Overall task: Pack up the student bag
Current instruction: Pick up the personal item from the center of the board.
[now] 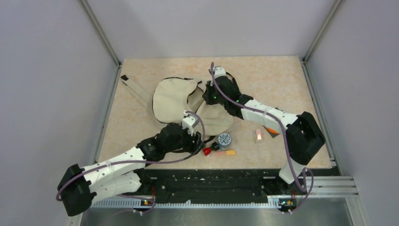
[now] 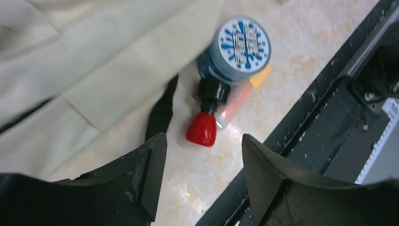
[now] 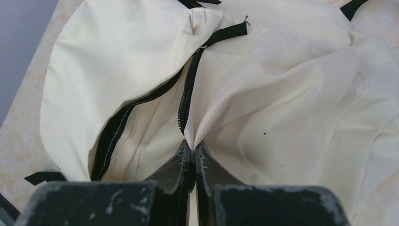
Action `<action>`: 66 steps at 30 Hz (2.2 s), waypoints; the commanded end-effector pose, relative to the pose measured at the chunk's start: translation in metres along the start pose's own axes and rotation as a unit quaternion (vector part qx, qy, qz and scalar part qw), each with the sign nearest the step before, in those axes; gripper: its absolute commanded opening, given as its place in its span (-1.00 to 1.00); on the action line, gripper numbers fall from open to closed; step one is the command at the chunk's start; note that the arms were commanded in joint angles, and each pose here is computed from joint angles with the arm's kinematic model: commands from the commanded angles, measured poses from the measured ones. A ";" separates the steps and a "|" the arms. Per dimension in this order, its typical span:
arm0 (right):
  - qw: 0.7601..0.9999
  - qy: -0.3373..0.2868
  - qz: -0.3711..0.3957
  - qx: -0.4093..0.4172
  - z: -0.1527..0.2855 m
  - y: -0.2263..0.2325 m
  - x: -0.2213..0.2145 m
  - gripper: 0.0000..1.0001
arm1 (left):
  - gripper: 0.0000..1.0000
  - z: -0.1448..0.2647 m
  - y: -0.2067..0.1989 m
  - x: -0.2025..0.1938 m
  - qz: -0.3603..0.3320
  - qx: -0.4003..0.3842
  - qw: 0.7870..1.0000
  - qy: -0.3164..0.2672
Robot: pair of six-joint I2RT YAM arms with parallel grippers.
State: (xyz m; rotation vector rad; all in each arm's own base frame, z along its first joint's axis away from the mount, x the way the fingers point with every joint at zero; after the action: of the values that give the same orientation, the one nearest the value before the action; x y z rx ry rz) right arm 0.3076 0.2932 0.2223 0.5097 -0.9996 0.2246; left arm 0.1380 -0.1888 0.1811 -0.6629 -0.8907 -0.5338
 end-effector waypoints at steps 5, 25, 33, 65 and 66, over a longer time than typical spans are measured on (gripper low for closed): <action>0.998 -0.057 -0.025 0.033 0.007 0.006 0.026 -1.00 | 0.31 -0.022 -0.013 -0.024 0.004 -0.040 0.999 -0.024; 0.997 -0.052 -0.032 0.040 0.006 0.003 0.024 -1.00 | 0.29 -0.059 -0.003 -0.062 -0.040 -0.012 0.998 0.044; 0.997 -0.048 -0.035 0.043 0.003 0.002 0.021 -1.00 | 0.21 -0.065 -0.003 -0.067 -0.050 -0.010 0.997 0.060; 0.997 -0.048 -0.043 0.050 0.005 -0.003 0.019 -1.00 | -0.45 -0.044 -0.007 -0.029 -0.029 0.049 0.998 0.000; 0.997 -0.049 -0.043 0.050 0.006 -0.003 0.019 -1.00 | -0.46 -0.039 -0.009 -0.018 -0.024 0.060 0.998 -0.016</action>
State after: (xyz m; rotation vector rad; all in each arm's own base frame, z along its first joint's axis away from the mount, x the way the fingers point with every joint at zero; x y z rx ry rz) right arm 0.3102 0.2918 0.2160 0.6085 -0.9784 0.2002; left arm 0.1334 -0.2193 0.1098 -0.5515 -0.8303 -0.6323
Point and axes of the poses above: each gripper's point midway between its finger pads, its own z axis back along the fingers, its own y axis along the line the jaws close on, x = y × z, the point moved 9 cm from there along z, back along the fingers
